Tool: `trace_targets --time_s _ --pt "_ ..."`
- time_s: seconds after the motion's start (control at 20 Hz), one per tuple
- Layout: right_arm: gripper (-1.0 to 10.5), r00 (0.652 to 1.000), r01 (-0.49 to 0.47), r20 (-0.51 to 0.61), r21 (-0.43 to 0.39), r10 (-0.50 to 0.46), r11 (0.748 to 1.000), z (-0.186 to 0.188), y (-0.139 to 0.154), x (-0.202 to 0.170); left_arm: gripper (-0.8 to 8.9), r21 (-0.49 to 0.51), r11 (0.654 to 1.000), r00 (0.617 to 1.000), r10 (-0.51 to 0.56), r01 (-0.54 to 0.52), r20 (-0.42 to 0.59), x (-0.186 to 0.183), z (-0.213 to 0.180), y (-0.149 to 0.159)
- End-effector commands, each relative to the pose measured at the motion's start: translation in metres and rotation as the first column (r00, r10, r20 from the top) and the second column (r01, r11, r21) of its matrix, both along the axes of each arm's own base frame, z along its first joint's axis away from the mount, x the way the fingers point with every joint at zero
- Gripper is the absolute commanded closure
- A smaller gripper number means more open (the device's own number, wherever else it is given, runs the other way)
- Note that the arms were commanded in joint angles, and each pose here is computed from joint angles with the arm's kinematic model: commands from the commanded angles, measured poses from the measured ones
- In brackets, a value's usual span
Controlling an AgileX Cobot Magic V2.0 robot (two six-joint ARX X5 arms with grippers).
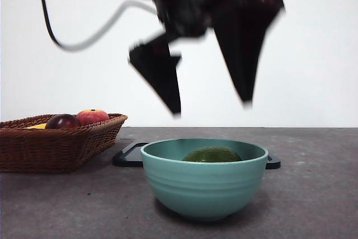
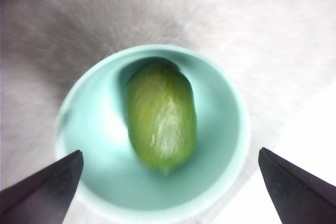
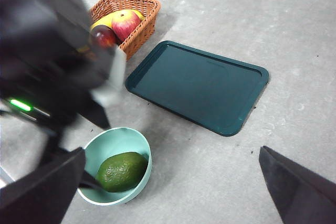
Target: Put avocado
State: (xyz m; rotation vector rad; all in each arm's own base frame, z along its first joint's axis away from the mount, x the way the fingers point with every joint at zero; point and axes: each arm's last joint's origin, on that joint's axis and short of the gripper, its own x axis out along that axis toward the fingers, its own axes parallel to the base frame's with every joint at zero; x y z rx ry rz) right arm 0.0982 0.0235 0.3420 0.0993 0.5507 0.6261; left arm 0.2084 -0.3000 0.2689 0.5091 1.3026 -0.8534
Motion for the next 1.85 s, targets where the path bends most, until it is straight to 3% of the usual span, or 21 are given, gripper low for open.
trace_targets --time_s 0.05,0.35,0.55,0.75,0.95,1.3,1.45,1.6,1.7,1.85 --pt "3.1 1.0 0.001 0.008 0.011 -0.001 1.0 0.005 0.0 0.0 2.2 -0.083 0.995 0.997 -0.041 0.046 0.068 -0.018 0.047 0.02" --pt "3.1 1.0 0.009 -0.019 0.021 -0.009 1.0 0.004 0.0 -0.001 2.2 -0.284 0.955 0.967 -0.011 0.086 0.254 -0.066 0.136 0.099" --pt "3.1 1.0 0.01 -0.021 0.02 -0.009 1.0 0.003 0.0 -0.001 2.2 -0.361 0.929 0.91 0.082 0.078 0.406 -0.103 0.166 0.155" --pt "3.1 1.0 0.009 -0.026 0.02 -0.008 1.0 0.003 0.0 -0.001 2.2 -0.451 0.887 0.861 0.153 0.096 0.484 -0.139 0.156 0.206" --pt "3.1 1.0 0.009 -0.03 0.019 -0.009 1.0 0.003 0.0 -0.001 2.2 -0.507 0.856 0.848 0.198 0.095 0.492 -0.165 0.119 0.241" --pt "3.1 0.997 -0.01 -0.08 0.01 0.011 1.0 -0.001 0.002 -0.003 2.21 -0.582 0.805 0.817 0.256 0.115 0.516 -0.182 0.086 0.265" --pt "3.1 0.985 -0.04 -0.168 0.028 0.044 0.999 -0.007 0.01 0.011 2.21 -0.593 0.795 0.809 0.263 0.127 0.526 -0.182 0.088 0.265" --pt "3.1 0.95 -0.12 -0.287 0.029 0.124 0.992 -0.018 0.029 0.035 2.21 -0.623 0.768 0.792 0.287 0.146 0.539 -0.181 0.093 0.264" --pt "3.1 0.927 -0.164 -0.344 -0.01 0.15 0.986 -0.029 0.048 0.052 2.21 -0.638 0.754 0.783 0.299 0.156 0.545 -0.181 0.096 0.263" --pt "3.1 0.893 -0.175 -0.437 -0.121 0.106 0.977 -0.052 0.078 0.073 2.21 -0.651 0.741 0.775 0.31 0.165 0.55 -0.18 0.098 0.262"
